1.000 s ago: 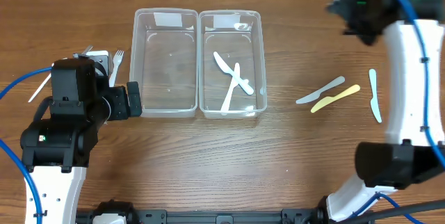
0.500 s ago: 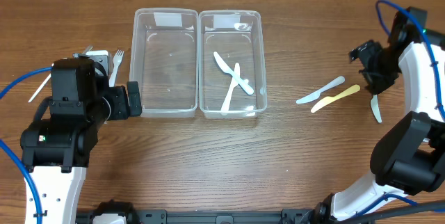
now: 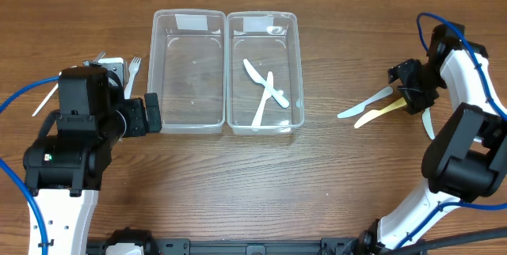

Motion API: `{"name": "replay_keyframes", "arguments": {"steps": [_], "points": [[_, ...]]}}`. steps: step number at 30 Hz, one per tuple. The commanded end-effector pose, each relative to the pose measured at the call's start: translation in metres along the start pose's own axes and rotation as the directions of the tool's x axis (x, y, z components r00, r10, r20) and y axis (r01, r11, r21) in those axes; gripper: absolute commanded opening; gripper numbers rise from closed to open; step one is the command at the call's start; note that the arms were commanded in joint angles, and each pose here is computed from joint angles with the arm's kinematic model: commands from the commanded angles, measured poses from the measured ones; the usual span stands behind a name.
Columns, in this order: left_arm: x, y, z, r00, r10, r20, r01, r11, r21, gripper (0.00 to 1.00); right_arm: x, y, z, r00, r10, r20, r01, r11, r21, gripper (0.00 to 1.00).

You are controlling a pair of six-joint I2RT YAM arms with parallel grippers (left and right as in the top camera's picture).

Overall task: Pack container
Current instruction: 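Lower the right gripper onto the yellow knife and grasp it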

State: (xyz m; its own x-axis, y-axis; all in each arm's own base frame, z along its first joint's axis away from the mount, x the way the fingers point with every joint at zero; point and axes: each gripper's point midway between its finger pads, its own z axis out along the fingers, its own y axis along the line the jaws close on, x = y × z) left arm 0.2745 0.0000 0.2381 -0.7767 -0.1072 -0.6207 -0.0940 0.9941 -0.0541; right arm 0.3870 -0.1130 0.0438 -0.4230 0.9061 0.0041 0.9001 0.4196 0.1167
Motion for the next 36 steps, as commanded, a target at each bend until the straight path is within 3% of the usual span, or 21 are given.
{"name": "replay_keyframes", "arguments": {"steps": [1,13,36], "points": [[-0.008,0.003,-0.005,1.000,0.011,0.023,-0.011,1.000,-0.010,1.00,-0.005,-0.002,0.003,0.998,0.066,0.017,-0.066,0.998,0.006,0.79],[-0.008,0.003,-0.005,1.000,0.011,0.022,-0.011,1.000,-0.010,1.00,-0.004,-0.025,0.023,0.987,0.158,0.013,-0.159,0.980,0.122,0.77],[-0.008,0.003,-0.005,1.000,0.011,0.022,-0.011,1.000,-0.010,1.00,-0.015,-0.034,0.025,0.982,0.178,0.069,-0.187,0.969,0.159,0.77]]}}
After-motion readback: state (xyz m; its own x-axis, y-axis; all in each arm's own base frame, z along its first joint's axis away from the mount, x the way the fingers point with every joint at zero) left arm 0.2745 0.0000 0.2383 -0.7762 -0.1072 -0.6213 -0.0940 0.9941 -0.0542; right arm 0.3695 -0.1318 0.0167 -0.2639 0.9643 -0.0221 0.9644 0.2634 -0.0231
